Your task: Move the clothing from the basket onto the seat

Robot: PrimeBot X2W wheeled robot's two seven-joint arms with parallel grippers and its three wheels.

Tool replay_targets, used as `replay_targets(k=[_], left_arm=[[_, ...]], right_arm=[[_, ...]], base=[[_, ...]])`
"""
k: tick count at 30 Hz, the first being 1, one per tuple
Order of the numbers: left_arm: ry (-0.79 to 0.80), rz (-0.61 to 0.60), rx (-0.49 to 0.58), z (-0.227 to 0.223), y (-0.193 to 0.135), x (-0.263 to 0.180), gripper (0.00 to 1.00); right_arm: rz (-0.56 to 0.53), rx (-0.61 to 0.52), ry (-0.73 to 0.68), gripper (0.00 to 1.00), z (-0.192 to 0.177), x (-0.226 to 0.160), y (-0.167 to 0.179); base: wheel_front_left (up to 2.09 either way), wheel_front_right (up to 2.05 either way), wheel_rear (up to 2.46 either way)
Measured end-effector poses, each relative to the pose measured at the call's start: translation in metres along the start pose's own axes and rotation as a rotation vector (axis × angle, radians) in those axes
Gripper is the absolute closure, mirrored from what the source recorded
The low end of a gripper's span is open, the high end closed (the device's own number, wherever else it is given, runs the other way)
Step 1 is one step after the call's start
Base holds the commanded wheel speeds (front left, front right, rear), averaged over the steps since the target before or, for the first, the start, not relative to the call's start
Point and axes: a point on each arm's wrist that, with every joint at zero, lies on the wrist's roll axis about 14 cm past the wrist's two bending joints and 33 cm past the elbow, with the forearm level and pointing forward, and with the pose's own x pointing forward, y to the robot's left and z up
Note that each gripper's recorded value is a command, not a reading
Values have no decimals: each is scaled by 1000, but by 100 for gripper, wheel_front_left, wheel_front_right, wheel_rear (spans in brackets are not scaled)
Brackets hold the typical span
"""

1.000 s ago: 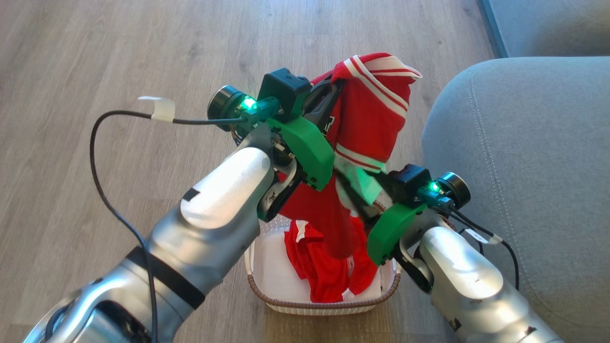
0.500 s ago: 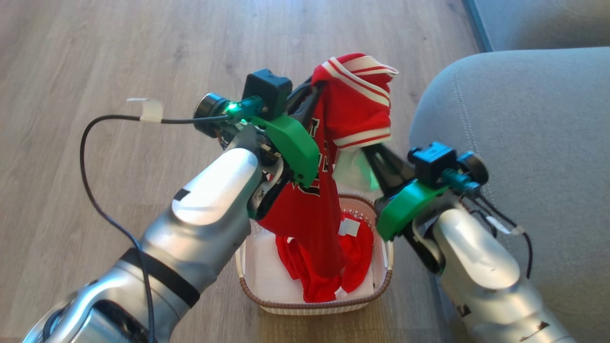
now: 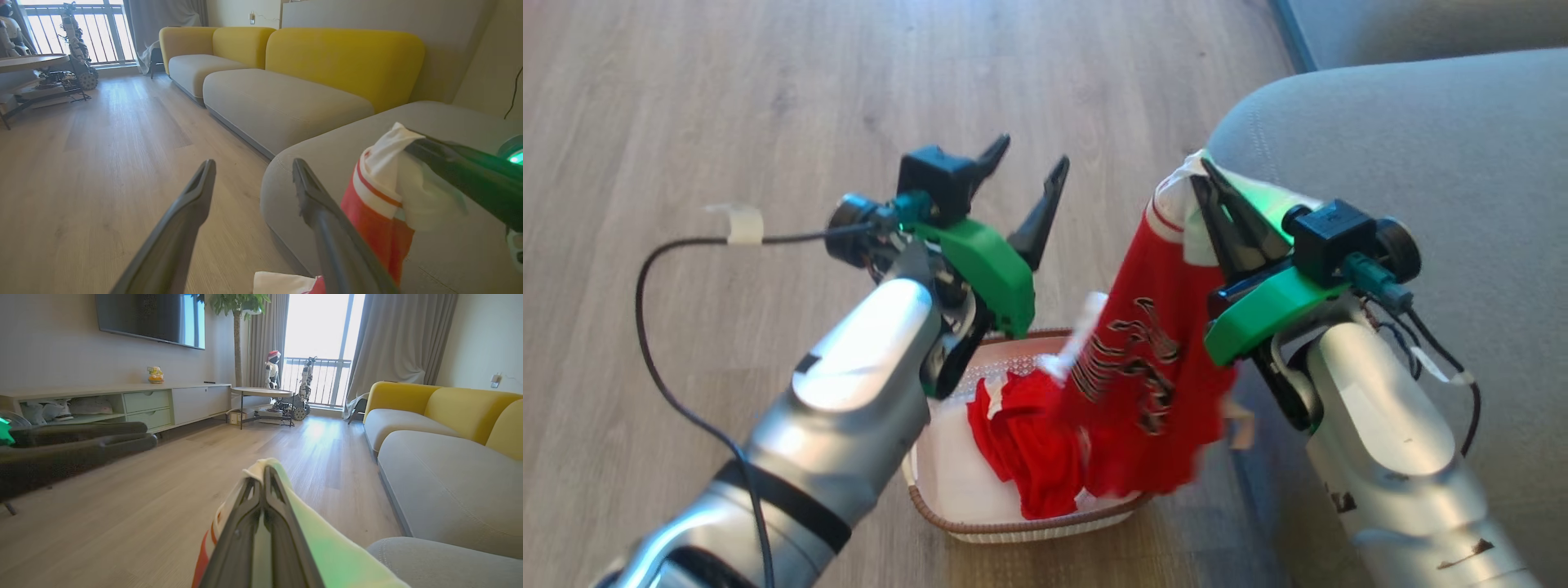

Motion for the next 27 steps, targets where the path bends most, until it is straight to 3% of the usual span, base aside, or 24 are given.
replay_targets(k=[13,27], left_arm=[[28,-154,-52,-34,-55,-4,0],[49,-376,-124,-63,-130,7,0]], right_arm=[[-156,-148,-50,100,34,-19,-64],[-350,-288,-50,100,67,-66,-145]], base=[[0,0,0],[0,0,0]])
